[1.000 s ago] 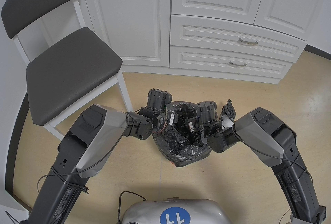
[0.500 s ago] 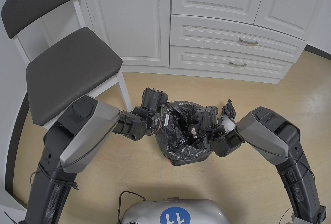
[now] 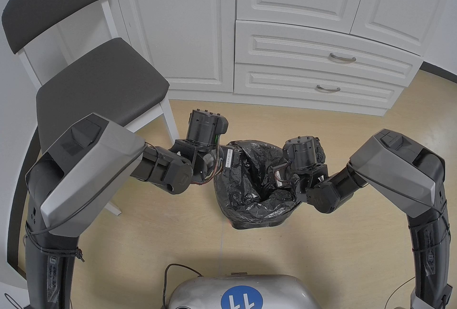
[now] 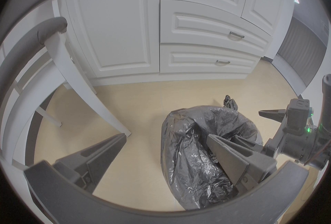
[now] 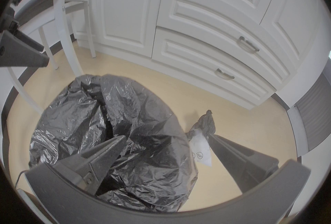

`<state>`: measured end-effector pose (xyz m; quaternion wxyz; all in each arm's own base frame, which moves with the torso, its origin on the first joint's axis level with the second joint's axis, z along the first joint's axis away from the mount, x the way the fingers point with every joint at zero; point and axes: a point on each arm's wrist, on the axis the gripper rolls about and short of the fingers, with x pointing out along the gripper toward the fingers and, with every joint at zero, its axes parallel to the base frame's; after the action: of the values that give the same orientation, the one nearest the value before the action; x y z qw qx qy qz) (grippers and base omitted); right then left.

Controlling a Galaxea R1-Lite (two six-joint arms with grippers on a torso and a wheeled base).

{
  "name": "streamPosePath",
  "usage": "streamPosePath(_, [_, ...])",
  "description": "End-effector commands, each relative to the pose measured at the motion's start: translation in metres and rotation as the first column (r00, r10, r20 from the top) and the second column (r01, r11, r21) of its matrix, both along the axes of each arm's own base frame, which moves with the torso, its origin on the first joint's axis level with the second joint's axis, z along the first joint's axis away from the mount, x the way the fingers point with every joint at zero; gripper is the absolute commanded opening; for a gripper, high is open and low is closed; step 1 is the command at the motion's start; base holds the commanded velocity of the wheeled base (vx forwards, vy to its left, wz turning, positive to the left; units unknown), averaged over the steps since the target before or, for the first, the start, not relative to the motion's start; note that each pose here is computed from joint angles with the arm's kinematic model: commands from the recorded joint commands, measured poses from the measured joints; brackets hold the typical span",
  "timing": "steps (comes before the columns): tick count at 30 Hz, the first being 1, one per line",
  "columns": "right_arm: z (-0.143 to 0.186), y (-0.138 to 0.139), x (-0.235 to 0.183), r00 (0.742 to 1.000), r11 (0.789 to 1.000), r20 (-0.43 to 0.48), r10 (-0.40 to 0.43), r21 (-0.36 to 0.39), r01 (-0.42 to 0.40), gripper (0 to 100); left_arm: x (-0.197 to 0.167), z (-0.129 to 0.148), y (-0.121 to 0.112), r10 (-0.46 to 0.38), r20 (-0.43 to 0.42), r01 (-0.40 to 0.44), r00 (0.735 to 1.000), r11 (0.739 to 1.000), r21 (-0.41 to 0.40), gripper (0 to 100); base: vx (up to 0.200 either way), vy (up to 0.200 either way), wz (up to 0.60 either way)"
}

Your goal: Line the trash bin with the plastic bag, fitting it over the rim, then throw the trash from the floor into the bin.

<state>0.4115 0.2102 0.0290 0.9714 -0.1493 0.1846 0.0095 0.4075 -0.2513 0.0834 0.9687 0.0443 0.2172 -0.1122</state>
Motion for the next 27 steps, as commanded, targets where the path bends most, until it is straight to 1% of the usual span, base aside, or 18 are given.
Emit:
streamPosePath(1, [0.013, -0.005, -0.005, 1.0, 1.0, 0.028, -0.004, 0.014, 0.004, 100, -0.001, 0.007, 0.0, -0.001, 0.025, 0.001, 1.0, 1.0, -0.016, 100, 0.0, 0.0, 0.0])
streamPosePath(4, [0.012, -0.01, -0.006, 1.0, 1.0, 0.024, -0.015, 0.024, 0.015, 100, 0.003, 0.002, 0.002, 0.009, 0.025, -0.009, 1.0, 1.0, -0.02, 100, 0.0, 0.0, 0.0])
streamPosePath(8, [0.019, -0.014, -0.013, 1.0, 0.998, 0.02, -0.02, 0.065, 0.019, 100, 0.002, 0.003, 0.004, 0.019, 0.018, -0.018, 1.0, 0.999, -0.031, 100, 0.0, 0.0, 0.0])
streamPosePath(10, [0.026, -0.018, -0.022, 0.999, 0.993, 0.017, -0.03, 0.117, 0.027, 100, -0.001, 0.006, 0.004, 0.027, 0.012, -0.026, 1.0, 0.998, -0.061, 100, 0.0, 0.0, 0.0])
streamPosePath(12, [0.032, -0.021, -0.031, 0.999, 0.982, 0.03, -0.042, 0.185, 0.036, 100, -0.004, 0.01, 0.004, 0.028, 0.011, -0.027, 1.0, 0.997, -0.067, 100, 0.0, 0.0, 0.0])
streamPosePath(15, [0.032, -0.029, -0.041, 0.996, 0.967, 0.03, -0.078, 0.246, 0.068, 100, -0.008, 0.005, 0.005, 0.026, -0.012, -0.027, 1.0, 0.998, -0.055, 100, 0.0, 0.0, 0.0])
streamPosePath(16, [0.032, -0.03, -0.043, 0.996, 0.965, 0.027, -0.081, 0.253, 0.072, 100, -0.009, 0.006, 0.005, 0.025, -0.013, -0.025, 1.0, 0.998, -0.054, 100, 0.0, 0.0, 0.0])
streamPosePath(17, [0.033, -0.036, -0.047, 0.994, 0.953, 0.021, -0.106, 0.286, 0.095, 100, -0.012, 0.003, 0.005, 0.023, -0.024, -0.025, 0.999, 0.999, -0.047, 100, 0.0, 0.0, 0.0])
streamPosePath(18, [0.033, -0.039, -0.049, 0.994, 0.947, 0.01, -0.112, 0.304, 0.103, 100, -0.013, 0.001, 0.006, 0.024, -0.031, -0.025, 0.999, 0.999, -0.042, 100, 0.0, 0.0, 0.0])
streamPosePath(19, [0.032, -0.041, -0.051, 0.993, 0.945, -0.004, -0.116, 0.307, 0.111, 100, -0.013, 0.0, 0.007, 0.025, -0.036, -0.026, 0.999, 0.999, -0.041, 100, 0.0, 0.0, 0.0])
streamPosePath(21, [0.031, -0.042, -0.051, 0.993, 0.945, -0.004, -0.119, 0.308, 0.114, 100, -0.014, -0.001, 0.007, 0.028, -0.042, -0.029, 0.999, 0.999, -0.044, 100, 0.0, 0.0, 0.0])
streamPosePath(23, [0.033, -0.045, -0.05, 0.992, 0.943, -0.003, -0.126, 0.31, 0.12, 100, -0.015, -0.007, 0.005, 0.043, -0.069, -0.048, 0.997, 0.996, -0.073, 100, 0.0, 0.0, 0.0])
streamPosePath(25, [0.033, -0.044, -0.051, 0.992, 0.943, -0.004, -0.125, 0.31, 0.12, 100, -0.015, -0.015, 0.004, 0.051, -0.099, -0.059, 0.994, 0.995, -0.079, 100, 0.0, 0.0, 0.0])
streamPosePath(26, [0.033, -0.044, -0.051, 0.992, 0.943, -0.004, -0.125, 0.31, 0.12, 100, -0.015, -0.015, 0.004, 0.051, -0.099, -0.059, 0.994, 0.995, -0.079, 100, 0.0, 0.0, 0.0])
streamPosePath(27, [0.03, -0.042, -0.052, 0.993, 0.945, -0.011, -0.118, 0.305, 0.116, 100, -0.013, -0.029, 0.003, 0.061, -0.125, -0.07, 0.99, 0.995, -0.074, 100, 0.0, 0.0, 0.0])
